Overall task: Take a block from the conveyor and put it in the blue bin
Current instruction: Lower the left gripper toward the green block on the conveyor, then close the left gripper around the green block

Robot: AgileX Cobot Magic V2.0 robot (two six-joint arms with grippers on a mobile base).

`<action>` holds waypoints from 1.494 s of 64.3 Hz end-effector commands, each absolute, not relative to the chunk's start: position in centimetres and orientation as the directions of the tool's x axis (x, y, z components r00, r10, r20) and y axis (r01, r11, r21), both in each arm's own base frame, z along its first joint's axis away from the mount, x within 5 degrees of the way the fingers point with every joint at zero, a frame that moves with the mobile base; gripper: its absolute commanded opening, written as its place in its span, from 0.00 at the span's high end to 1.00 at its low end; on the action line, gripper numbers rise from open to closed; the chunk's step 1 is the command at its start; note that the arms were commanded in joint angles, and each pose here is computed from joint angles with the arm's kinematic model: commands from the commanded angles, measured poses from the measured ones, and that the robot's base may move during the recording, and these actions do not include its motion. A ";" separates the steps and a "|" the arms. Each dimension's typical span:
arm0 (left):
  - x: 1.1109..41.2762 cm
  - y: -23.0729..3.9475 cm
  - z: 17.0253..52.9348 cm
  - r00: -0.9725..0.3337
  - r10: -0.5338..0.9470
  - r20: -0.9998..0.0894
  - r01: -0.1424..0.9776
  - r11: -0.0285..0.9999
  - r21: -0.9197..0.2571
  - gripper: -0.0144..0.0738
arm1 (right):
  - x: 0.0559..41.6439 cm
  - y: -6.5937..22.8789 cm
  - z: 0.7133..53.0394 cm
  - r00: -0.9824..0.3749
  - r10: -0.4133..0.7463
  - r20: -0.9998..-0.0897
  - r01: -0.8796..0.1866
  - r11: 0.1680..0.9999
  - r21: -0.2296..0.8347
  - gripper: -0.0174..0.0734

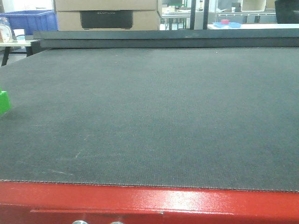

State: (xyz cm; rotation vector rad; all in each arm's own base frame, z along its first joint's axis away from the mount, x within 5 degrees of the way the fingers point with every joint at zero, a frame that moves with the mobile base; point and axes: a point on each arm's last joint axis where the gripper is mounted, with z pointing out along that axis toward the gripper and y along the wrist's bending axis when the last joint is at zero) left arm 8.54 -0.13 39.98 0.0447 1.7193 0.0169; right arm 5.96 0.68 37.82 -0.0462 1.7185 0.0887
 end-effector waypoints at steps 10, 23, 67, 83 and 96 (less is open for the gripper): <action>11.7 -1.3 41.2 -0.245 0.078 -0.966 0.123 0.991 0.049 0.16 | 7.9 0.5 38.3 -0.191 -0.002 -0.982 -0.053 0.999 0.008 0.18; 14.4 -2.8 41.2 -0.304 0.113 -0.946 0.207 0.977 0.051 0.16 | 12.7 0.8 38.3 -0.457 0.015 -0.889 -0.050 0.998 0.042 0.18; 15.2 -4.1 40.7 -0.350 0.146 -0.925 0.274 0.961 0.048 0.16 | 27.4 -1.6 28.8 -0.912 0.130 -0.389 0.136 0.991 0.013 0.18; 15.0 -4.0 40.2 -0.397 0.159 -0.904 0.276 0.960 0.047 0.16 | 29.7 -1.4 26.2 -0.914 0.130 -0.385 0.126 0.991 0.033 0.18; 15.0 -4.0 40.1 -0.416 0.163 -0.895 0.277 0.960 0.047 0.16 | 31.4 -1.3 23.5 -0.927 0.146 -0.347 0.137 0.989 0.050 0.18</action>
